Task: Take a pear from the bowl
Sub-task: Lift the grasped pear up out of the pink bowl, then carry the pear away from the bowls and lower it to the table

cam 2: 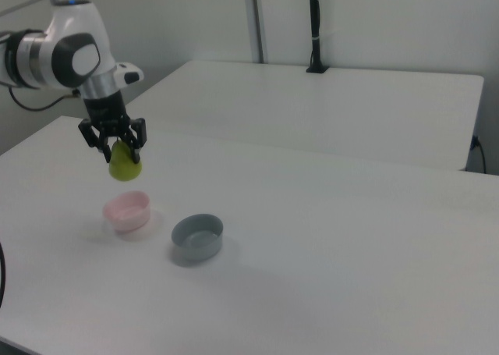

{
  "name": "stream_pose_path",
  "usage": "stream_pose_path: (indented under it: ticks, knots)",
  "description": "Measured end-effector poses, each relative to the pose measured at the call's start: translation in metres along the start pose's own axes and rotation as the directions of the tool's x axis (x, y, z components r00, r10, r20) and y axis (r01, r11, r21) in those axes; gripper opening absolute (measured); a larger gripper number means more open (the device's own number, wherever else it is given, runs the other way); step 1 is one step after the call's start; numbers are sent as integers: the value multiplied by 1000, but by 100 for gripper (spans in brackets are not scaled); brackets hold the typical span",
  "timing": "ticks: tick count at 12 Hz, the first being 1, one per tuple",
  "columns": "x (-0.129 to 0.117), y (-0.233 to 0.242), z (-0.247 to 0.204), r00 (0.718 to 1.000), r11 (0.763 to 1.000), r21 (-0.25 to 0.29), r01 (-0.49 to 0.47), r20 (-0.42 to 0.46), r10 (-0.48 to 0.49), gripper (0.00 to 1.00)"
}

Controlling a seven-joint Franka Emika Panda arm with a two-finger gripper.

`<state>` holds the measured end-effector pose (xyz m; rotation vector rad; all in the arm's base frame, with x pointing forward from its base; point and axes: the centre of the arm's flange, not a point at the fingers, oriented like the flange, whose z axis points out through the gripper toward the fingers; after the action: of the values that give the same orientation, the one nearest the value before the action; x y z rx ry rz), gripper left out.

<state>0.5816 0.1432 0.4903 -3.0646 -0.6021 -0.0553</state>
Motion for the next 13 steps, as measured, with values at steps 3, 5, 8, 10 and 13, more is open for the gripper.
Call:
stream_pose_path:
  ticks: [3,5,8,10,13]
  knots:
    - [-37,50,-52,999,1000,8,18,44,-19,64]
    - [-60,75,-70,995,999,24,49,82,-51,64]
    - [-100,128,-94,990,995,48,89,105,-94,64]
    - [-125,168,-88,988,994,72,79,127,-88,64]
    - [-149,211,-61,990,996,77,54,123,-63,64]
